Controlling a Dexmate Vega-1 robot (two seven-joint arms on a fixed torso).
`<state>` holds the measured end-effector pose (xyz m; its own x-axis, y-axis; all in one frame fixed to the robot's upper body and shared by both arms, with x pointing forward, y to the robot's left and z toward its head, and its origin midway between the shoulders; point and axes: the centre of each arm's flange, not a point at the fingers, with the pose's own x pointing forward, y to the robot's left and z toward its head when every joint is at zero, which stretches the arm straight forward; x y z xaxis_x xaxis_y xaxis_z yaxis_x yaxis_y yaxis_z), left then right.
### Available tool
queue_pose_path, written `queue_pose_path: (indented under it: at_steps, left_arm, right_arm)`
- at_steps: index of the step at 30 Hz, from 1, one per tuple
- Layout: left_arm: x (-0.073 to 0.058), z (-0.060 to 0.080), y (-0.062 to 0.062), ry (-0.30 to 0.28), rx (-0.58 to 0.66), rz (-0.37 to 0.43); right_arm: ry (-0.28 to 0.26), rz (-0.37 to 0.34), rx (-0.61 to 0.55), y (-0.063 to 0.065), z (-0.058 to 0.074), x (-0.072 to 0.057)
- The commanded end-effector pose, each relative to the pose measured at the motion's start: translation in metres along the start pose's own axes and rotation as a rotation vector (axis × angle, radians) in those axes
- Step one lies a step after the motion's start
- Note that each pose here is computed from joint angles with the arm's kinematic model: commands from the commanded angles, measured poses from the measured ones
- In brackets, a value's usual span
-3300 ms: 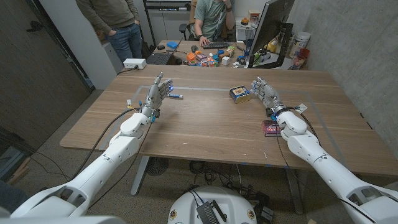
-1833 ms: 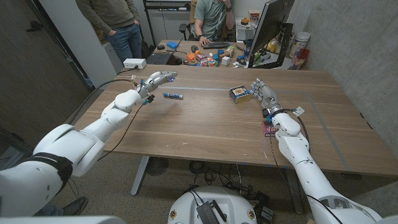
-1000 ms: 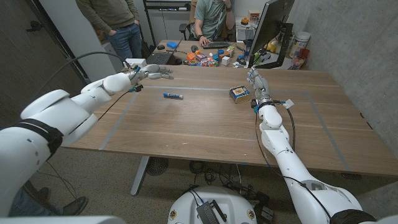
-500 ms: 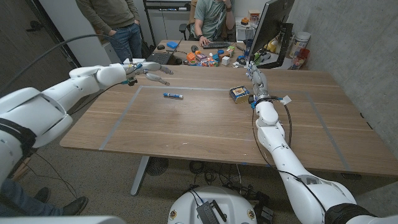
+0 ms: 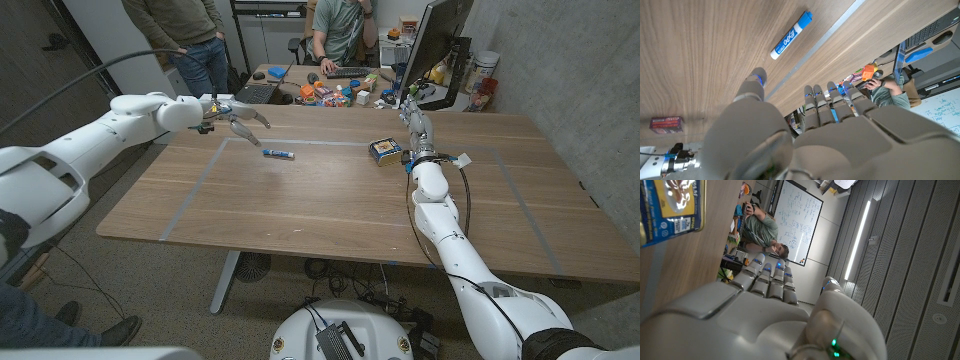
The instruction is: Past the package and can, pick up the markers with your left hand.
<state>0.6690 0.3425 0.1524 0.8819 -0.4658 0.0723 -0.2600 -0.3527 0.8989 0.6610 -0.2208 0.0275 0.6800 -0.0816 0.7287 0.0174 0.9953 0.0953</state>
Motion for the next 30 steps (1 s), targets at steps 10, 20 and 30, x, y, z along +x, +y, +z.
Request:
queue_pose_path:
  at_steps: [10,20,30]
  left_arm:
    - [0.008,0.013,-0.014,0.169,0.165,-0.022]
    - [0.022,0.022,-0.018,0.146,0.071,0.042]
    - [0.04,0.028,-0.032,0.124,-0.032,-0.003]
  right_arm:
    - [-0.03,0.005,0.002,-0.003,0.002,0.005]
    - [-0.02,0.003,-0.005,-0.011,-0.001,0.0]
    - [-0.006,0.013,-0.015,-0.015,-0.001,0.0]
